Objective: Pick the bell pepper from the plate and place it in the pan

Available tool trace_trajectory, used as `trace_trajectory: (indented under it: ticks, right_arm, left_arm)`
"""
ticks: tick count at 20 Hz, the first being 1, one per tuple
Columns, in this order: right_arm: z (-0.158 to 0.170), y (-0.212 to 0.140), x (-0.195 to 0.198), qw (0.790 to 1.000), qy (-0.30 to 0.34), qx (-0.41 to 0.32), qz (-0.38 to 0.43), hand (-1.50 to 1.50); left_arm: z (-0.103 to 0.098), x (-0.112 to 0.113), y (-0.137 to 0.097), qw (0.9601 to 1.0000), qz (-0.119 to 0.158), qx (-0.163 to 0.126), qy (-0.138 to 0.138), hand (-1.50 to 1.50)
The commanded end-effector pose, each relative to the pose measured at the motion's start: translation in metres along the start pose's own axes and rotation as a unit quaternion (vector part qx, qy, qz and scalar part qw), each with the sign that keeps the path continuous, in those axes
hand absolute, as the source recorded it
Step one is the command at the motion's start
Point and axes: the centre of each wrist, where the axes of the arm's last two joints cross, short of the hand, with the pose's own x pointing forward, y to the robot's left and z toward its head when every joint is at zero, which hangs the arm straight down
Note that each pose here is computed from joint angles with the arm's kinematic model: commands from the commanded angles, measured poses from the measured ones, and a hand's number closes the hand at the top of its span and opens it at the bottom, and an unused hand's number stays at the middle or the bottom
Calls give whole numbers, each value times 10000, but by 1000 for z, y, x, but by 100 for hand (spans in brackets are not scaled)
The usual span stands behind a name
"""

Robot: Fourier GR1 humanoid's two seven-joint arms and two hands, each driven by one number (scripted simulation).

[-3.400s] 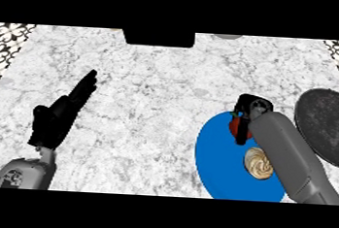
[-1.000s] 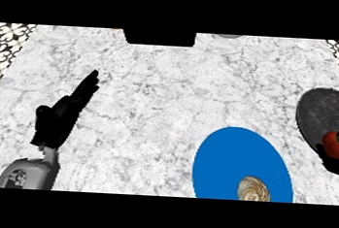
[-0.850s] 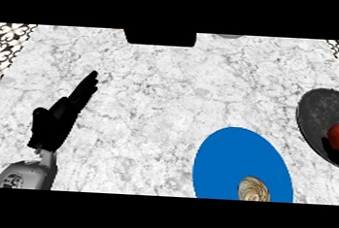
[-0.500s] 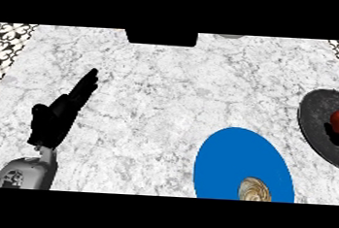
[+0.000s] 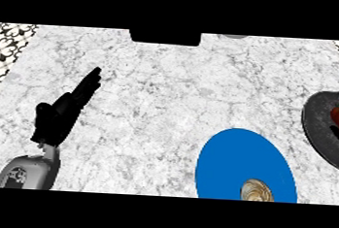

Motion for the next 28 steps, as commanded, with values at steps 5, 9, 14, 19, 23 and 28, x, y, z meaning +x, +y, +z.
trace_trajectory:
  ticks: [5,9,14,19,23,28]
  right_arm:
    - [-5,7,-6,9958,275,613,-615,-150]
    - [-12,11,5,9839,101,212,-1769,-150]
    - [-27,-12,7,9512,-26,-372,-3064,-150]
    - [-2,-45,-40,9266,-13,-83,-3759,-150]
    - [25,-54,-69,9200,-151,217,-3911,-150]
    - [47,-66,-90,9087,-700,-26,-4114,-150]
  left_arm:
    - [-3,-2,1,9999,-52,-84,-54,0]
    - [-5,5,-8,9999,75,-113,-91,0]
    - [3,-11,-14,10000,3,-89,-18,0]
    - [-3,4,4,10000,-20,15,-44,0]
    - [0,2,-9,10000,55,-11,-41,0]
    - [5,-2,-2,10000,-4,10,-2,0]
